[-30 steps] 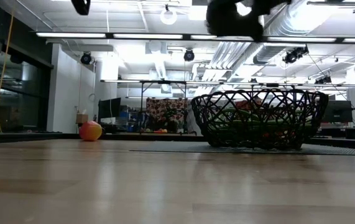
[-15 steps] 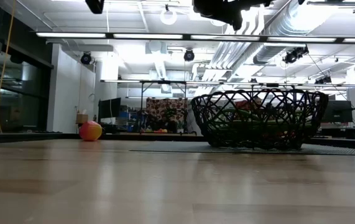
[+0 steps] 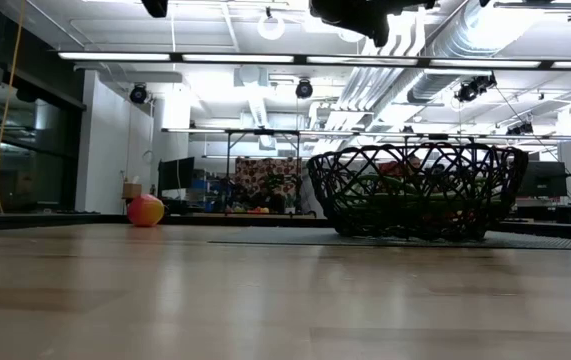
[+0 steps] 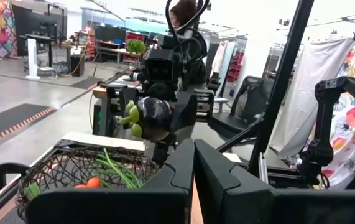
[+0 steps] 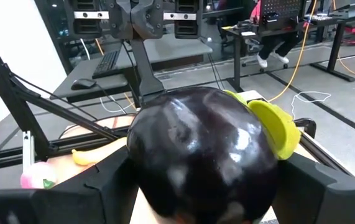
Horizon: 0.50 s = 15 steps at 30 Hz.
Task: Build produce basket
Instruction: Put the mangosteen into the wire basket
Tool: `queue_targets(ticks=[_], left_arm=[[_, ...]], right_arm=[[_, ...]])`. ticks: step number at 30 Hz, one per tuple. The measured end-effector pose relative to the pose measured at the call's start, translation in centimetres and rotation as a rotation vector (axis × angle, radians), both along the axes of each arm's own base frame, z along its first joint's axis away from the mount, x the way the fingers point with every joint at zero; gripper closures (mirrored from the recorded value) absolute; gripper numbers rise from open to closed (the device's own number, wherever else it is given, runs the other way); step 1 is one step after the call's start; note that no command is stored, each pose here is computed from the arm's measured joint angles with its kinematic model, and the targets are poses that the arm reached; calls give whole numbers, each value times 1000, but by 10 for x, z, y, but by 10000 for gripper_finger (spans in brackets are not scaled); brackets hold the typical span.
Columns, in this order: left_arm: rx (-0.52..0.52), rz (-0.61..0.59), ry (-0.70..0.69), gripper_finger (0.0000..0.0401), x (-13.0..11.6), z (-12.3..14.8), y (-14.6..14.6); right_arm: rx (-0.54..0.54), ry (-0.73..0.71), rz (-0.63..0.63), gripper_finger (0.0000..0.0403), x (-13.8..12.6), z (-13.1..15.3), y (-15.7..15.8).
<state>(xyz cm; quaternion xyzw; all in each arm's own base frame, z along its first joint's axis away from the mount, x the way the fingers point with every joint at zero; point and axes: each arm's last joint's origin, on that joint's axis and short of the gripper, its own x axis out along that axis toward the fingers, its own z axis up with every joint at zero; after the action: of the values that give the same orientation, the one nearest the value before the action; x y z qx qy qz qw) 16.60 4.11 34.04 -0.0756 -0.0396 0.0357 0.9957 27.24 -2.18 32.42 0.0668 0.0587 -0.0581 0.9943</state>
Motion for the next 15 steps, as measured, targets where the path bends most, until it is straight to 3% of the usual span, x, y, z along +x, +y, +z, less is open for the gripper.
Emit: queue_targets(ticks=[5, 10, 15], left_arm=[[-8, 0, -7, 401, 0, 1, 0], [-8, -1, -8, 401, 0, 1, 0], [-8, 0, -7, 401, 0, 1, 0]], right_arm=[[23, 28, -27, 130, 0, 2, -1], [129, 269, -278, 130, -8, 20, -18], [328, 551, -503, 130, -21, 8, -48]])
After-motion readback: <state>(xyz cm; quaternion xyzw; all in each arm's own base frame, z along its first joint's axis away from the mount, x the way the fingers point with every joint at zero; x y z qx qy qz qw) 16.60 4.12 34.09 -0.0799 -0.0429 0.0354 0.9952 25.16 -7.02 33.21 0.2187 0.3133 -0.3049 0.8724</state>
